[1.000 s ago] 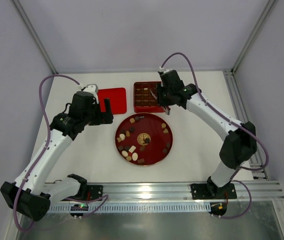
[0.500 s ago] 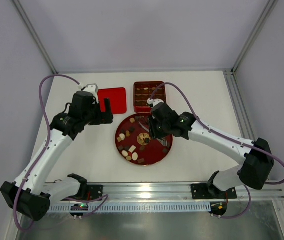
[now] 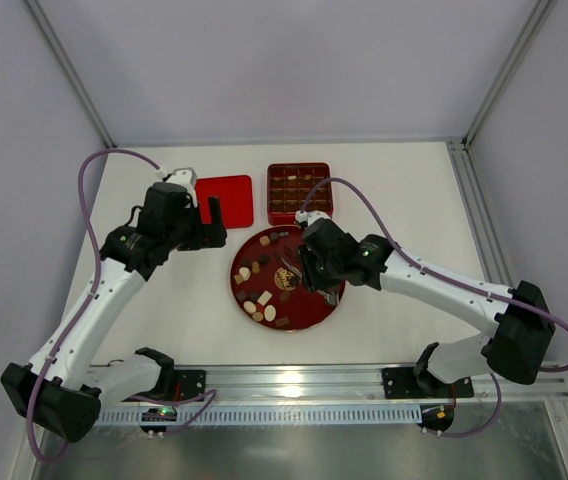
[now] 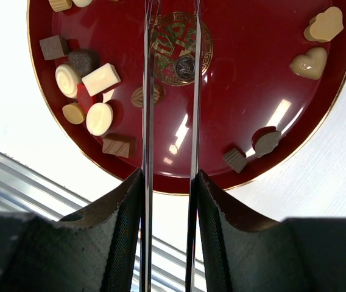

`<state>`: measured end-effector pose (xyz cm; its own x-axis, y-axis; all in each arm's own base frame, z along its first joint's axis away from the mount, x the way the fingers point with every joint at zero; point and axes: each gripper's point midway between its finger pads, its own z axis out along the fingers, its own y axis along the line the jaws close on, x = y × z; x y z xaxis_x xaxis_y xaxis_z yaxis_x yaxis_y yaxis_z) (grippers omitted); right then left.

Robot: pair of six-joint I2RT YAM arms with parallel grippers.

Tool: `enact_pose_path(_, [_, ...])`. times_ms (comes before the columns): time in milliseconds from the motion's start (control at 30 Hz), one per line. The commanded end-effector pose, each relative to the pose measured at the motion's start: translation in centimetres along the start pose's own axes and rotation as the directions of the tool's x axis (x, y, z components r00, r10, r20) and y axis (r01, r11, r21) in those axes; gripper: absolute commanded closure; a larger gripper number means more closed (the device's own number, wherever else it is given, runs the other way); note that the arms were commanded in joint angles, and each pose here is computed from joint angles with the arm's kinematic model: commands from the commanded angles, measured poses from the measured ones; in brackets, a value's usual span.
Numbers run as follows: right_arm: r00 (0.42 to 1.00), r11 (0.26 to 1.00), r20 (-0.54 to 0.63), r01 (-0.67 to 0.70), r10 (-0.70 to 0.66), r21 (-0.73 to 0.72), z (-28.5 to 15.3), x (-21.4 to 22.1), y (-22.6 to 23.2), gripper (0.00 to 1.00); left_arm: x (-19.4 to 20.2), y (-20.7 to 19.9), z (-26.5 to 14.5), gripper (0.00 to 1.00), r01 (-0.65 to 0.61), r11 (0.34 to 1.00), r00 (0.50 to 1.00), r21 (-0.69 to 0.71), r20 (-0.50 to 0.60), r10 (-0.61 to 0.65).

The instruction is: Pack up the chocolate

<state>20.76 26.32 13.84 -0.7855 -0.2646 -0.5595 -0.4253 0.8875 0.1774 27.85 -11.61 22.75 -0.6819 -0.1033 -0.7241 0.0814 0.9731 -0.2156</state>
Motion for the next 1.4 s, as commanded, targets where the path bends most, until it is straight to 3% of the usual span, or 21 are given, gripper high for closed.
enact_pose_path(0, [0.998,1.000,0.059,-0.008,0.010,-0.024,-0.4,-1.8,1.0,0.59,-2.1,-0.9,-0.9,0.00,0.007,0.999,0.998,0.034,0.064,-0.009])
enact_pose_path(1367, [0.996,0.995,-0.001,0.084,-0.084,-0.052,4.4,-2.8,3.8,0.55,-1.7,-0.2,-1.2,0.00,-0.004,1.000,0.998,0.007,0.060,0.003])
